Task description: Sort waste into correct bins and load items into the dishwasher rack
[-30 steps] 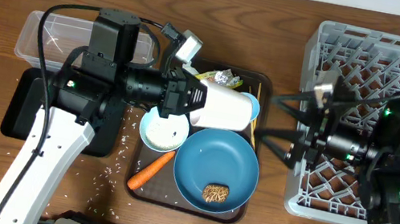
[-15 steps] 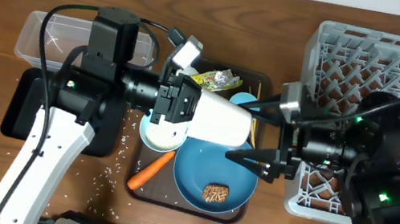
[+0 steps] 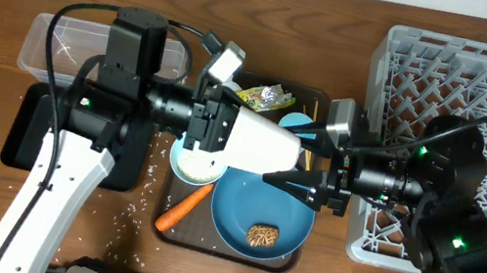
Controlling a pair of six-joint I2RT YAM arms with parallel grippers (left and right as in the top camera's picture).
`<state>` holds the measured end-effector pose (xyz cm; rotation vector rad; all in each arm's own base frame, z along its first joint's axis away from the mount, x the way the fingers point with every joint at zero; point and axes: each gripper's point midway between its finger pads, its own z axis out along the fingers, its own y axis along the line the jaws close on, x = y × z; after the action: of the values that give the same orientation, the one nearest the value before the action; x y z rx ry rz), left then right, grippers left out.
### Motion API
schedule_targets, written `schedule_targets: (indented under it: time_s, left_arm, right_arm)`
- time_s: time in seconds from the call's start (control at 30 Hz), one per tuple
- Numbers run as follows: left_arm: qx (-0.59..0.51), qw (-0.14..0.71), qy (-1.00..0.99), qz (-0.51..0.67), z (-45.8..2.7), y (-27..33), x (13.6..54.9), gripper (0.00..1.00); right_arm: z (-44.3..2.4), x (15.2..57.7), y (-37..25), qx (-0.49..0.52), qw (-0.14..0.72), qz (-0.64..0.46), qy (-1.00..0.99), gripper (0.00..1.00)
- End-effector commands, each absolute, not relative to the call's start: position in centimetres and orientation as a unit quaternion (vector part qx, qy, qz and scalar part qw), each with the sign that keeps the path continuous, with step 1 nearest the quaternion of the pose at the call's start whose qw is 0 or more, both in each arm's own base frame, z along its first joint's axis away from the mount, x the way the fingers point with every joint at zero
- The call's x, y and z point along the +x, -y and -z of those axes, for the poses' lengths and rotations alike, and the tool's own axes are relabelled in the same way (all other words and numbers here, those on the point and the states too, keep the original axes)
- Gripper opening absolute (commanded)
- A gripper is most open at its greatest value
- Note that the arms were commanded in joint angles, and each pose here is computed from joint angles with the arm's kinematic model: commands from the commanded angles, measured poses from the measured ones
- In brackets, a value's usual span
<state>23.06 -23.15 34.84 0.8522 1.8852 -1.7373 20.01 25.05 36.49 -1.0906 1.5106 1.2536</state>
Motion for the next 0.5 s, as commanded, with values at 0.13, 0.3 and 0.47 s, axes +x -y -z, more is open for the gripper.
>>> schedule_targets:
  time_s: [0.13, 0.3, 0.47]
  left_arm:
    - [0.267, 0.276, -0.734, 0.56, -33.6, 21.8, 26.6, 0.85]
    - [0.24, 0.296, -0.744, 0.549, -33.6, 19.9, 28.1, 0.89]
    - [0.222, 0.302, -0.749, 0.546, -33.6, 18.8, 28.8, 0.89]
  right_arm:
    - [-35.5, 22.9, -21.9, -0.354, 0.464, -0.426, -0.691, 0.51]
    - [-33.4, 25.9, -15.2, -0.232, 0.49, -0.312, -0.78, 0.54]
    - [-30.2, 26.8, -6.6, -0.082, 0.478, -0.178, -0.856, 0.57]
